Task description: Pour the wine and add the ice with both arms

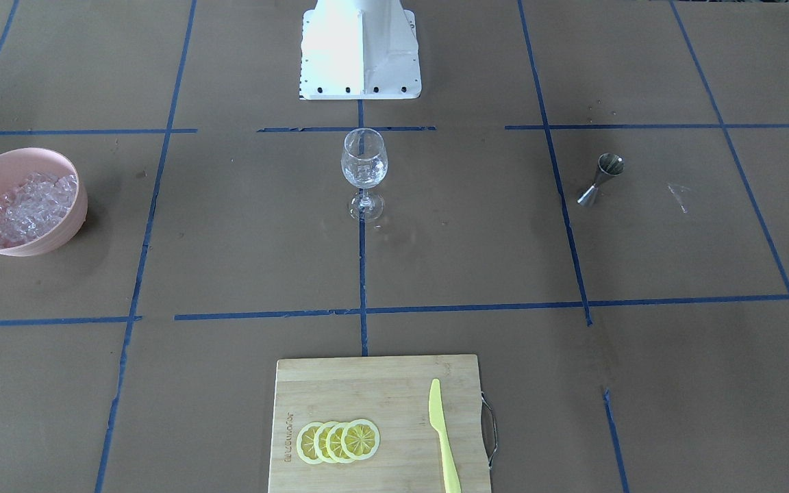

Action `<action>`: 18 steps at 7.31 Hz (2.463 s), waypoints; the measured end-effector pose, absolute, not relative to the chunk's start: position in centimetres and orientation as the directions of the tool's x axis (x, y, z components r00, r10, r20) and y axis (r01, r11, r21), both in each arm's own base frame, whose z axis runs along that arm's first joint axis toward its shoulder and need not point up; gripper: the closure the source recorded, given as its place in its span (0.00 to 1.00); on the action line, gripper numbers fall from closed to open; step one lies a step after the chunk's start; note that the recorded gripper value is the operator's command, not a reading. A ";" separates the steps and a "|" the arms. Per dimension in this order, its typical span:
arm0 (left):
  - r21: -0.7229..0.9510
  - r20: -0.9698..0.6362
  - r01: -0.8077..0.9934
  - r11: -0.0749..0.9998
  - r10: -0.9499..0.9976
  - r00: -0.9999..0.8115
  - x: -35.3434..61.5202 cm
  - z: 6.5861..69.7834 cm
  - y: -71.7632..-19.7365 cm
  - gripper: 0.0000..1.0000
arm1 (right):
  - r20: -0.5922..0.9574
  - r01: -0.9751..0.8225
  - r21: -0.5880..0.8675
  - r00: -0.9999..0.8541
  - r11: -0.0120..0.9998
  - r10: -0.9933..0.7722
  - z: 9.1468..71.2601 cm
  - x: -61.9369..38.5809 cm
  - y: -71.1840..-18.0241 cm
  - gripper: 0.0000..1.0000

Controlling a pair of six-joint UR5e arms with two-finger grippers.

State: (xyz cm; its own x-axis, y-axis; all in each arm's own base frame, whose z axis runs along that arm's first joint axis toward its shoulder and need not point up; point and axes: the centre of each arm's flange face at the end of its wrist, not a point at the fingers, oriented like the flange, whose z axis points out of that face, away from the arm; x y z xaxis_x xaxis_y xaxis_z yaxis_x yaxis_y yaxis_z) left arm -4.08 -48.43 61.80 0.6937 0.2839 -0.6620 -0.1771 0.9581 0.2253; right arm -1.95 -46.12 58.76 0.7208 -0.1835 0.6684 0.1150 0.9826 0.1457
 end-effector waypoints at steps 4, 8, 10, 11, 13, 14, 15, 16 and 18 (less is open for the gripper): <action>0.218 -0.664 -0.177 0.960 0.279 0.694 -4.1 62.1 -48.4 0.00 | 0.704 0.164 0.115 0.683 0.980 -0.197 58.1 -3.1 -46.9 0.00; 0.215 -0.665 -0.177 0.961 0.276 0.694 -4.1 62.3 -48.4 0.00 | 0.707 0.195 0.098 0.677 0.976 -0.206 57.8 -3.1 -47.4 0.00; 0.215 -0.666 -0.177 0.961 0.276 0.693 -4.1 62.3 -48.4 0.00 | 0.704 0.192 0.092 0.681 0.977 -0.200 58.3 -2.8 -47.1 0.00; 0.215 -0.667 -0.177 0.961 0.276 0.692 -4.0 62.3 -48.4 0.00 | 0.700 0.191 0.090 0.686 0.977 -0.199 58.4 -2.6 -47.0 0.00; 0.215 -0.668 -0.177 0.960 0.277 0.691 -4.0 62.3 -48.4 0.00 | 0.685 0.204 0.104 0.694 0.973 -0.219 58.7 -2.2 -47.0 0.00; 0.215 -0.668 -0.178 0.960 0.277 0.691 -4.0 62.3 -48.4 0.00 | 0.683 0.208 0.110 0.694 0.972 -0.226 58.8 -2.1 -47.0 0.00; 0.215 -0.668 -0.178 0.960 0.277 0.690 -4.0 62.3 -48.4 0.00 | 0.682 0.209 0.113 0.694 0.971 -0.228 58.8 -2.0 -47.0 0.00; 0.215 -0.668 -0.178 0.960 0.278 0.690 -4.0 62.2 -48.4 0.00 | 0.682 0.208 0.112 0.695 0.972 -0.227 58.8 -1.9 -47.0 0.00; 0.216 -0.668 -0.178 0.960 0.278 0.690 -4.0 62.2 -48.4 0.00 | 0.684 0.203 0.108 0.695 0.973 -0.221 58.8 -1.9 -46.9 0.00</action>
